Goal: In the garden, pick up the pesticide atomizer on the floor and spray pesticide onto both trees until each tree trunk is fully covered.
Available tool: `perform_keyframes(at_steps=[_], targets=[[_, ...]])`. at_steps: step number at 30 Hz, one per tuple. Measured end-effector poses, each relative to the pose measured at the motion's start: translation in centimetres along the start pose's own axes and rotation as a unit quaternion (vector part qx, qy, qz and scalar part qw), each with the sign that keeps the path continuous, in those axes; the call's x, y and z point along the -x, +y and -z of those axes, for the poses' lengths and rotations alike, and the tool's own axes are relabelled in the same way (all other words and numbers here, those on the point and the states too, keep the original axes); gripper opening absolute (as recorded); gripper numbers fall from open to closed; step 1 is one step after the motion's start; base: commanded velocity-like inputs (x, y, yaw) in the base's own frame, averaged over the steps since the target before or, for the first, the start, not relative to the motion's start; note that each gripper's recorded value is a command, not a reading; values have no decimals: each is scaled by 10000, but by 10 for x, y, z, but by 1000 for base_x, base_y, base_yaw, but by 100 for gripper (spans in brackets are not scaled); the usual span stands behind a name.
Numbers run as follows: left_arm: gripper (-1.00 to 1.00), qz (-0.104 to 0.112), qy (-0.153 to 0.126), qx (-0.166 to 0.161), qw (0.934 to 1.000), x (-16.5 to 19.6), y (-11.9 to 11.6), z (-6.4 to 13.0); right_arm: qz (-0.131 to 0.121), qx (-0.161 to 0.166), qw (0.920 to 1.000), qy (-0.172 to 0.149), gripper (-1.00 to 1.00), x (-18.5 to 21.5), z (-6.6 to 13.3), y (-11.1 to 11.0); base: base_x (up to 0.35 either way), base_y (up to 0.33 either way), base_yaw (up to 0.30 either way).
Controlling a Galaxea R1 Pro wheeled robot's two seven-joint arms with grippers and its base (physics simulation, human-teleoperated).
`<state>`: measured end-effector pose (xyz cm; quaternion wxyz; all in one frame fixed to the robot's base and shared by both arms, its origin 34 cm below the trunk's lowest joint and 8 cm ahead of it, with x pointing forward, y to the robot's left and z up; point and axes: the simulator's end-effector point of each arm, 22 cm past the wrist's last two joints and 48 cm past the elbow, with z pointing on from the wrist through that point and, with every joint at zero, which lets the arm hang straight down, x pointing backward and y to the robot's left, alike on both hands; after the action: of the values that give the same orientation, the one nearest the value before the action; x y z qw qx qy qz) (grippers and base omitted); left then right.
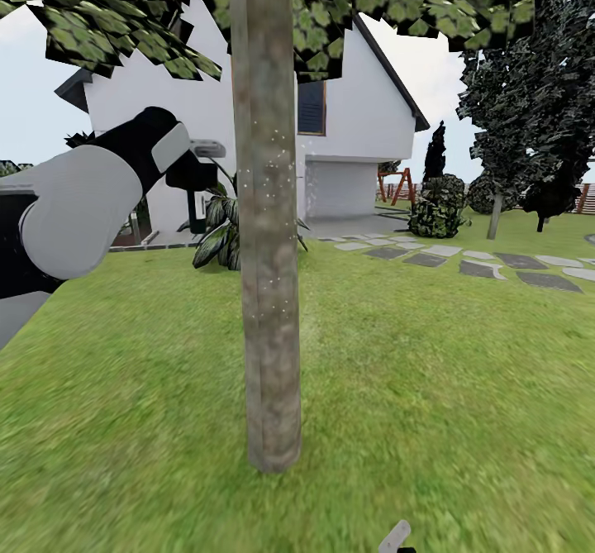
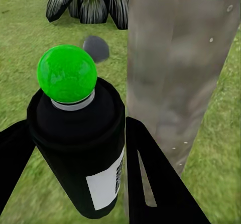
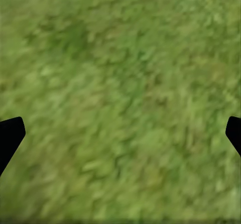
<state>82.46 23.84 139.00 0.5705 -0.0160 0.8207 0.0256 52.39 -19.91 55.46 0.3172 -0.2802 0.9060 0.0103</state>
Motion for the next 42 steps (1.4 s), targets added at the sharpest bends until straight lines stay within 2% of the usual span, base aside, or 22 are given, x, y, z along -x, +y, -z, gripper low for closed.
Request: perform_keyframes(at_steps=[2,4,7,10,19,23,29,34,42], targets=[[-100,30,-136,-5,9999,11,1,6,0,-1,10000,-2,100,0,0,0,0,0,0],[-100,165,-346,-87,9992,28,0,15,0,2,10000,1,100,0,0,0,0,0,0],[-100,213,-447,-109,9987,36,1,20,-1,4,10000,0,100,0,0,1,0,0,0],[-100,341,-690,-176,9969,54,2,32,-1,6,10000,0,100,0,0,1,0,0,0],[-100,419,-784,-225,9958,62,2,38,-1,5,10000,1,100,0,0,1,0,0,0],[-100,431,-748,-229,9960,59,3,35,-1,4,10000,1,100,0,0,0,0,0,0],[-100,347,-187,-270,9989,16,-6,9,-1,4,10000,4,100,0,0,0,0,0,0],[-100,307,38,-273,9991,-4,-9,-3,-1,4,10000,1,100,0,0,0,0,0,0],[-100,320,227,-252,9989,-44,-10,-33,-1,5,10000,5,100,-1,0,0,0,0,0]])
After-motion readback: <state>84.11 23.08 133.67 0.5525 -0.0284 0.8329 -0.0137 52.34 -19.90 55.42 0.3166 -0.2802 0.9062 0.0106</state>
